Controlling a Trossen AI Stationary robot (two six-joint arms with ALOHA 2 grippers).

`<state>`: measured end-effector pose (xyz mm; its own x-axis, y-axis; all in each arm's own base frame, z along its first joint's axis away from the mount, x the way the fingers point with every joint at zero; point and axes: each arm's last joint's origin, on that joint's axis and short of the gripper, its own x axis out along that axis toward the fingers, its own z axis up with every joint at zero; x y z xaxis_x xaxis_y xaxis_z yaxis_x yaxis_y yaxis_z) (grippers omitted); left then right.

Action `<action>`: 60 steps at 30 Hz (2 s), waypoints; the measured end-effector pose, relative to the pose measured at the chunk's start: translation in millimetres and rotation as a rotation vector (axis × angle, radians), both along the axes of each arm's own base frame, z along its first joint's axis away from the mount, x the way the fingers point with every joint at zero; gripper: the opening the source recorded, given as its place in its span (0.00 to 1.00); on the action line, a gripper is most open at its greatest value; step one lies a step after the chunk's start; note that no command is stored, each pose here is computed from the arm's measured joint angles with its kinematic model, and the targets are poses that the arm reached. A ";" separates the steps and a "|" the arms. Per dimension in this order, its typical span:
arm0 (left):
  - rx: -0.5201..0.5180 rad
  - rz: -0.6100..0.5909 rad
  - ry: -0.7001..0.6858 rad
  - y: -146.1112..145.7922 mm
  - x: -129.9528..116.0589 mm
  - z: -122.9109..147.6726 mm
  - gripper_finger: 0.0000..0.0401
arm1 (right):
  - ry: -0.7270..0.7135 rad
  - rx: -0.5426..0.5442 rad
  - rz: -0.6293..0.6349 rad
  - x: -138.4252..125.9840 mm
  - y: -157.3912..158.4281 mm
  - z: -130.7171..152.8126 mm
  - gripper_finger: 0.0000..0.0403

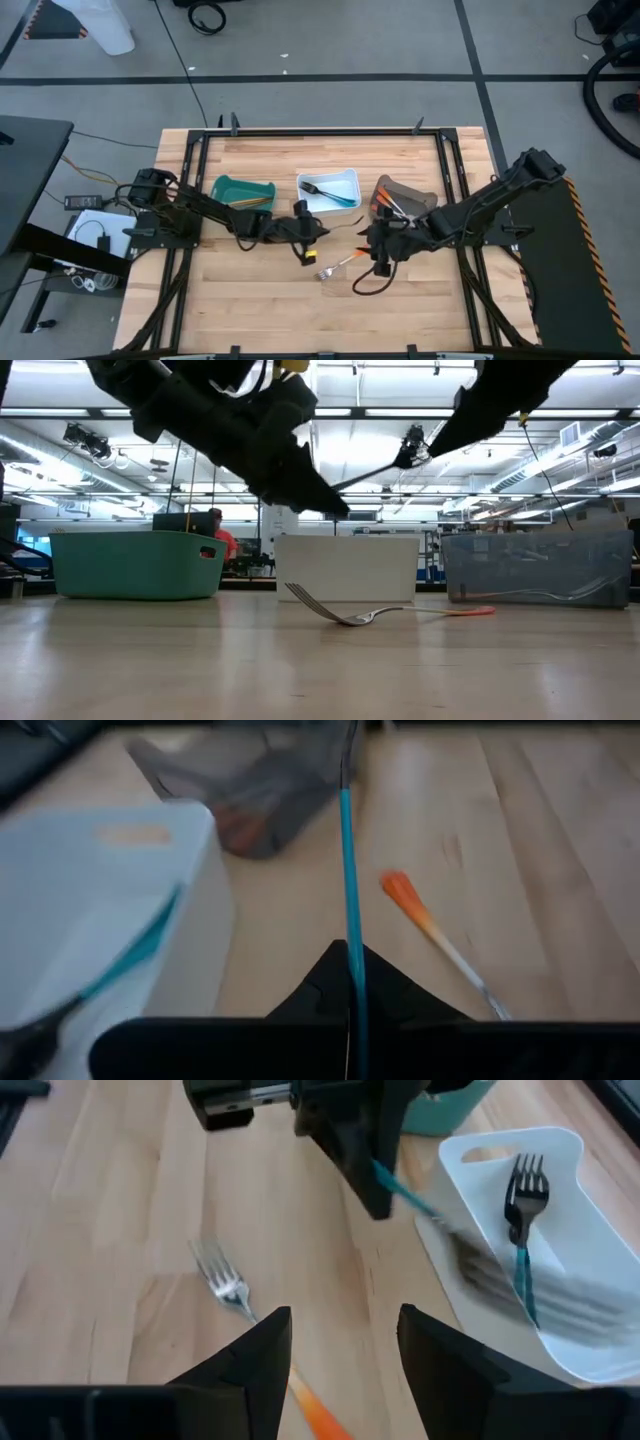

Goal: Sort silverware by color (type)
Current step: Put the blue fork into the white bin

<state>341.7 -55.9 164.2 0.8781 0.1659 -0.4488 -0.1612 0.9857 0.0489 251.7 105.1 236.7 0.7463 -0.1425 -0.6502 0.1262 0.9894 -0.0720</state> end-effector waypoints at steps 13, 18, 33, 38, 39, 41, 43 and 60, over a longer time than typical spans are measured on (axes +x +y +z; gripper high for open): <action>0.162 0.116 -0.313 4.2 9.4 32.4 0.02 | -0.330 -0.013 -0.085 3.3 -9.1 -24.6 0.45; 0.164 0.118 -0.371 4.1 10.1 38.3 0.02 | -0.443 -0.044 -0.066 5.8 -16.7 -23.5 0.45; 0.199 0.116 -0.445 4.1 10.3 46.9 0.03 | -0.653 -0.088 -0.148 14.5 -40.9 -5.6 0.45; 0.171 0.020 -0.523 2.8 11.1 53.6 0.03 | -0.706 -0.102 -0.059 16.3 -42.0 0.7 0.45; 0.165 0.004 -0.535 3.3 11.3 54.5 0.03 | -0.721 -0.111 -0.039 16.4 -41.5 2.5 0.44; 0.148 -0.022 -0.556 4.3 11.6 56.2 0.03 | -0.757 -0.112 -0.003 16.1 -40.5 6.6 0.44; 0.126 -0.052 -0.589 6.4 11.9 58.8 0.03 | -0.781 -0.113 0.023 16.0 -39.8 9.2 0.42; 0.063 -0.063 -0.616 13.2 12.9 60.3 0.03 | -0.843 -0.137 0.095 17.6 -45.9 15.4 0.14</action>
